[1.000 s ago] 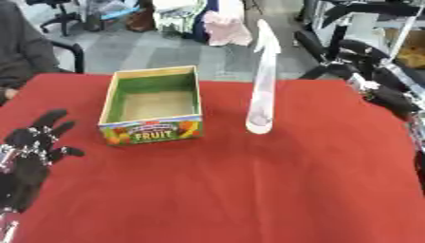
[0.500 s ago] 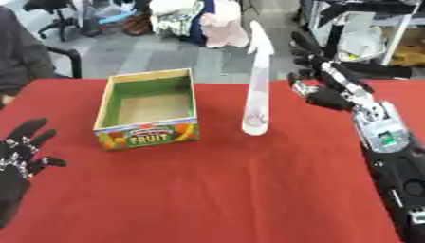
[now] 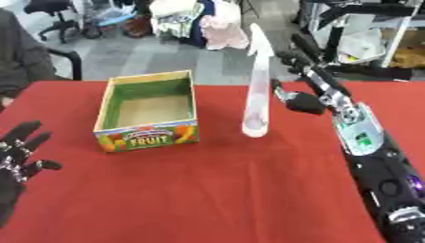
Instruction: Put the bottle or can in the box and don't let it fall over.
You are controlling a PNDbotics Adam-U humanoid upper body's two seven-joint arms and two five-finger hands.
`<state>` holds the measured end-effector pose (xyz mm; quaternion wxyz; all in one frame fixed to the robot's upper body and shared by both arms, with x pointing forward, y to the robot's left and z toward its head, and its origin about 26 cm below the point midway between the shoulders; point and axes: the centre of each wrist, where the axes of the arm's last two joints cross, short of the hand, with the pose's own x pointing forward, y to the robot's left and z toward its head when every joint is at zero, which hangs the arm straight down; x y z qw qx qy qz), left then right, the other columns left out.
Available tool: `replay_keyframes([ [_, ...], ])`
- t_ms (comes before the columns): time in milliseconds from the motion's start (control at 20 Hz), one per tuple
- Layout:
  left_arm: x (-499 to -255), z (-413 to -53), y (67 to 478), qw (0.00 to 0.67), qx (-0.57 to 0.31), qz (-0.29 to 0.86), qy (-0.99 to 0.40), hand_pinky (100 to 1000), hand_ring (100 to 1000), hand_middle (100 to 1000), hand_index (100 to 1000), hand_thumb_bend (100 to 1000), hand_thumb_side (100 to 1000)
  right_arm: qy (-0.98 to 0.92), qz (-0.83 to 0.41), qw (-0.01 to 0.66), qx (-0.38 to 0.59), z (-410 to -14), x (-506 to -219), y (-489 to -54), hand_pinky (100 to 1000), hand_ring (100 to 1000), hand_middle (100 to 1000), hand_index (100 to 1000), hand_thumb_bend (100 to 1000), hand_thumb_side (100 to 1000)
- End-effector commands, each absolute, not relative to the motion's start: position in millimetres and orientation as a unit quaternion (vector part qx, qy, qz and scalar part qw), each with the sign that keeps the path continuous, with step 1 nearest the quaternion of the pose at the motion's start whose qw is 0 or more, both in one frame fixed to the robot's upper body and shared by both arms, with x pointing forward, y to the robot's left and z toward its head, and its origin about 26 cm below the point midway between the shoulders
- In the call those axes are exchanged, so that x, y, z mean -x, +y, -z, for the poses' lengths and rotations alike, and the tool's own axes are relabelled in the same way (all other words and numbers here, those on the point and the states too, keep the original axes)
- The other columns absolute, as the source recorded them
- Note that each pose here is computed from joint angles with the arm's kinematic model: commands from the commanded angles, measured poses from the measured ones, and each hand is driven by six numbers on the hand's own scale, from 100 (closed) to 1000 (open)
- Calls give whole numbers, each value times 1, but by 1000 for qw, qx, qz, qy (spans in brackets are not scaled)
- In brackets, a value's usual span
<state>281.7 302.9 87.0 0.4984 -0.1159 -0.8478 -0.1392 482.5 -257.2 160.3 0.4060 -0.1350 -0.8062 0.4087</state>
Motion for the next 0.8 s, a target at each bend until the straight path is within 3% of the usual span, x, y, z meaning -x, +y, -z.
replay_keyframes([
  [50,-284,-95,302,487,120,145,-853,654,1000,1000,1000,180,911,-815,-409,380,157,-175,-485,-252,975,1000,1000,1000,100,419],
  [350,-285,-96,301,487,123,145,-853,655,1000,1000,1000,180,913,-814,-403,378,178,-174,-487,-252,972,1000,1000,1000,100,423],
  [800,-286,-97,300,484,128,150,-852,656,1000,1000,1000,180,911,-806,-371,427,174,-185,-492,-269,955,1000,1000,1000,100,496],
])
